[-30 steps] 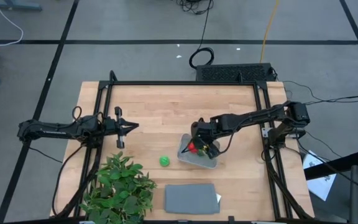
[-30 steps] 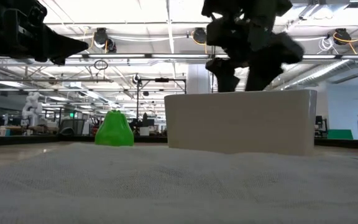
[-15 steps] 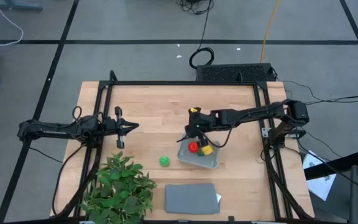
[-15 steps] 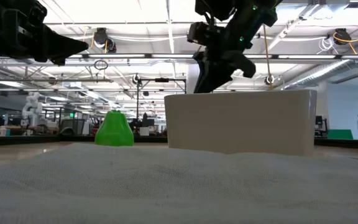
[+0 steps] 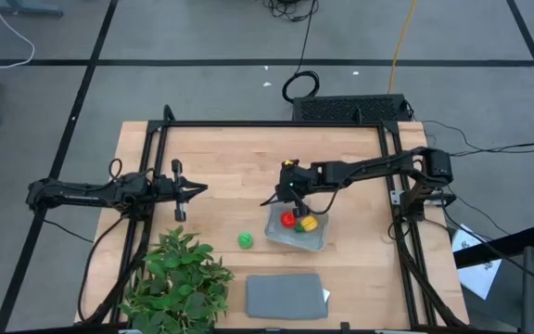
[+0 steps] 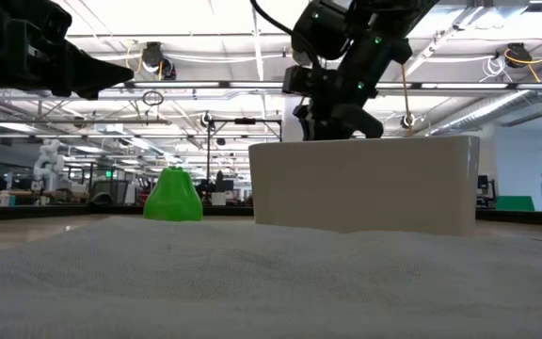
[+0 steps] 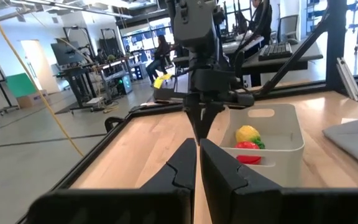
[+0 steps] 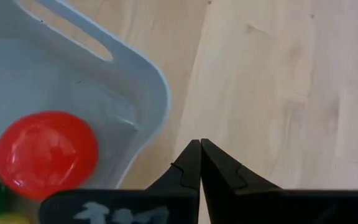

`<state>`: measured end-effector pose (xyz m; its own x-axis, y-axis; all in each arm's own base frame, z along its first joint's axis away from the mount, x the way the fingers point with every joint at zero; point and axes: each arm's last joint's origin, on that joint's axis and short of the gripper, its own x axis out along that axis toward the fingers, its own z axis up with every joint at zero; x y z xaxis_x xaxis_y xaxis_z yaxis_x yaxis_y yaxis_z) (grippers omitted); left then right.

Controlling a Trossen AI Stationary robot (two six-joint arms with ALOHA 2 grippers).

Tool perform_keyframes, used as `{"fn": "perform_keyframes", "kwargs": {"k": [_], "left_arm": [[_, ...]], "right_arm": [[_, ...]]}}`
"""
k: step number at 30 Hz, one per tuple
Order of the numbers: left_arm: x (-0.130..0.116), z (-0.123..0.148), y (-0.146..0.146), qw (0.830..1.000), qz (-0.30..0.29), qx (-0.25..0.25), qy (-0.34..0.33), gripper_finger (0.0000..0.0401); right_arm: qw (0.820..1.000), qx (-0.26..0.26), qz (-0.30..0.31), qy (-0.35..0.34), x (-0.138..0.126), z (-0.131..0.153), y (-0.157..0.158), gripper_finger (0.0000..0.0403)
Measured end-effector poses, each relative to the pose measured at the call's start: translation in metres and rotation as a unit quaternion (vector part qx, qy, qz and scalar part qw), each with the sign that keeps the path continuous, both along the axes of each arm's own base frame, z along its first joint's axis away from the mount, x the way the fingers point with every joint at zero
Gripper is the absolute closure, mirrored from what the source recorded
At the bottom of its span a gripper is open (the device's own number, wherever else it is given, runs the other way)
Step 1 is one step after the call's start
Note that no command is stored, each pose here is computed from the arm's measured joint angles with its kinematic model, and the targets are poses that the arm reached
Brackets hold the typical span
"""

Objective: Pick and placing Produce into tupperware
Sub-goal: Adjust the gray bin on the table

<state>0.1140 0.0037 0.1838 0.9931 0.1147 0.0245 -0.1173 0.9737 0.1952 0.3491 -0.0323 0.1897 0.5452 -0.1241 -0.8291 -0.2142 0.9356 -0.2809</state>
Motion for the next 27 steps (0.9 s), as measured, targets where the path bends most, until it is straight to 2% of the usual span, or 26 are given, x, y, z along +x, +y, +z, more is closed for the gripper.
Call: {"fn": "perform_keyframes", "kwargs": {"k": [18,27], "left_arm": [[0.0,0.0,0.0,1.0,0.002,0.0,0.002,0.0375],[0.0,0.0,0.0,1.0,0.002,-0.001,0.002,0.0375]], "right_arm": [[0.997,0.053,0.046,-0.016,0.003,0.001,0.01,0.0403],[0.998,0.046,0.04,-0.026,0.004,0.002,0.01,0.0403]]}}
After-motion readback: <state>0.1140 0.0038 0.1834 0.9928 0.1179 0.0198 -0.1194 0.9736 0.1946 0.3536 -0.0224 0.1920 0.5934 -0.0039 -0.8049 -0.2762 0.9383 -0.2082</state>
